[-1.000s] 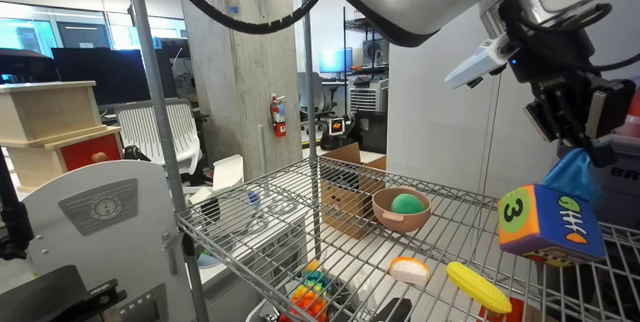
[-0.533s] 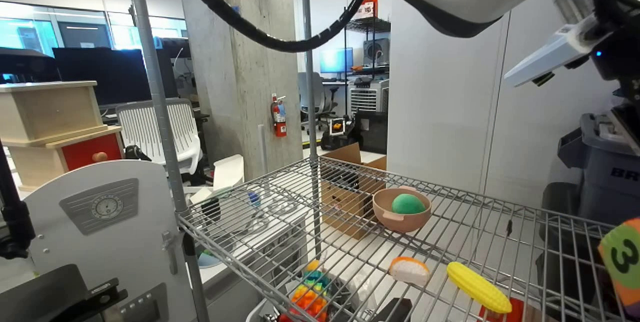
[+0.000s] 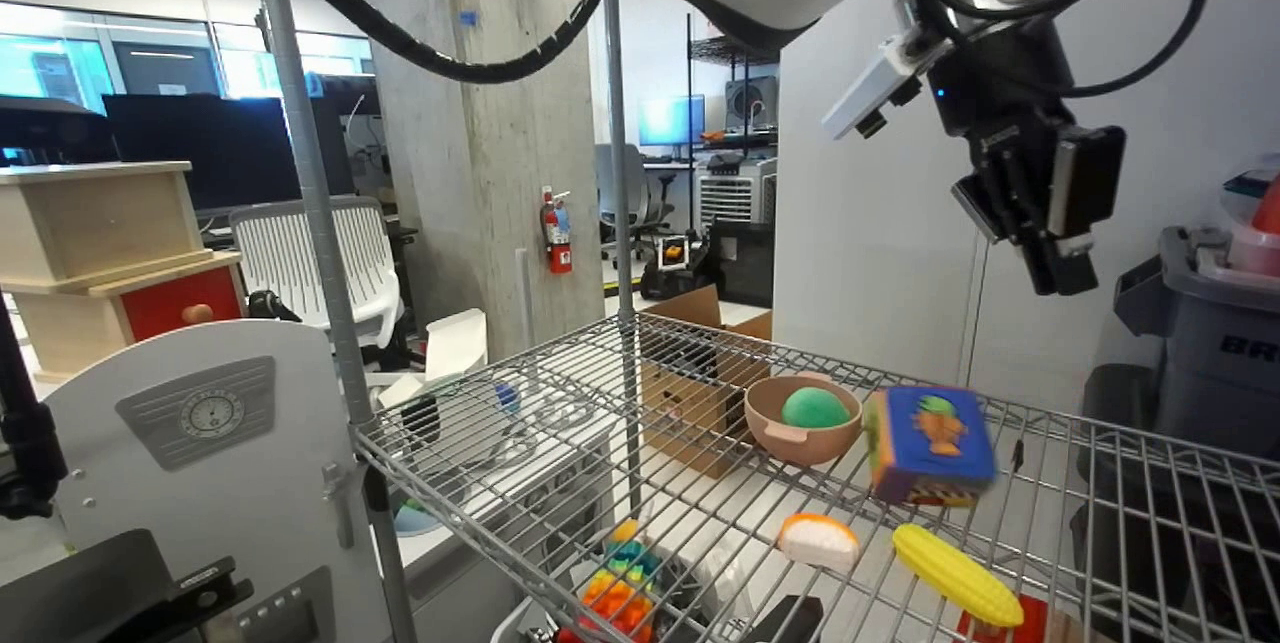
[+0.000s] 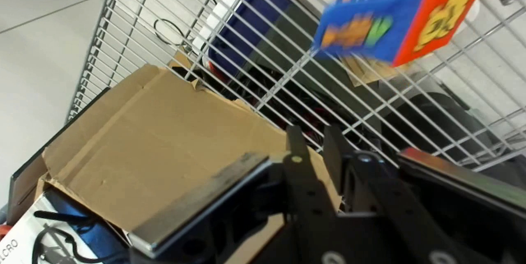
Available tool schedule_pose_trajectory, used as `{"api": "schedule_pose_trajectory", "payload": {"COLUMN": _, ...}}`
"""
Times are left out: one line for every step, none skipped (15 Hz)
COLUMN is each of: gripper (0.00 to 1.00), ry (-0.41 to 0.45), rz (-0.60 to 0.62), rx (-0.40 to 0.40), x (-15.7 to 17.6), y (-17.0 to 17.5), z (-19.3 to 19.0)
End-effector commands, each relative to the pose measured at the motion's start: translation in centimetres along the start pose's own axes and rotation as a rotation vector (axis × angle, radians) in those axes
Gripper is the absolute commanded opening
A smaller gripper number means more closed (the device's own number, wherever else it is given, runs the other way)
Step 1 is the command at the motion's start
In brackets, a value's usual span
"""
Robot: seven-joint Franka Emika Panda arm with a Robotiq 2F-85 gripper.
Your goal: Move the cube to the right, remove the green object from the bowl and put it on the shelf
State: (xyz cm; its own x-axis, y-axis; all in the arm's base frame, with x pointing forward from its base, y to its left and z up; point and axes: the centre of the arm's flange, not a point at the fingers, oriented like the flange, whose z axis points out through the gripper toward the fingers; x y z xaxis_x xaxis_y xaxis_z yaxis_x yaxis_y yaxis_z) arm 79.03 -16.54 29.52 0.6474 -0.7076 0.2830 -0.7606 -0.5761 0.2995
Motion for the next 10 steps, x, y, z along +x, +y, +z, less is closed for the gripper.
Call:
{"api": "schedule_pose_trajectory", "payload": {"gripper": 0.51, "ry": -0.083, "rz": -0.009, "rx": 0.010, "x": 5.9, "y": -4.2, "z": -1.1}}
{"api": "schedule_pose_trajectory", "payload": {"gripper": 0.60, "ry": -0.093, "rz": -0.009, "rx": 0.007, "x": 5.9, "y": -4.0, "z": -0.8}}
{"api": "schedule_pose_trajectory", "payload": {"gripper": 0.66, "ry": -0.101, "rz": -0.010, "rx": 0.005, "x": 5.9, "y": -3.9, "z": -0.5}}
{"api": "schedule_pose_trajectory", "payload": {"gripper": 0.75, "ry": -0.109, "rz": -0.011, "rx": 0.000, "x": 5.9, "y": -3.7, "z": -0.2}}
{"api": "schedule_pose_trajectory", "payload": {"gripper": 0.81, "ry": -0.112, "rz": -0.010, "rx": -0.001, "x": 6.0, "y": -3.6, "z": 0.0}}
{"api": "schedule_pose_trajectory", "payload": {"gripper": 0.88, "ry": -0.116, "rz": -0.011, "rx": -0.002, "x": 6.0, "y": -3.4, "z": 0.2}}
{"api": "schedule_pose_trajectory", "payload": {"gripper": 0.96, "ry": -0.116, "rz": -0.011, "rx": -0.002, "x": 6.0, "y": -3.3, "z": 0.3}}
{"api": "schedule_pose_trajectory", "payload": {"gripper": 0.99, "ry": -0.120, "rz": -0.015, "rx": -0.002, "x": 6.1, "y": -3.2, "z": 0.4}}
{"api": "schedule_pose_trajectory", "payload": {"gripper": 1.00, "ry": -0.128, "rz": -0.030, "rx": -0.001, "x": 5.9, "y": -3.4, "z": 0.5}}
{"api": "schedule_pose_trajectory", "payload": {"gripper": 1.00, "ry": -0.136, "rz": -0.053, "rx": -0.003, "x": 5.6, "y": -3.7, "z": 0.8}}
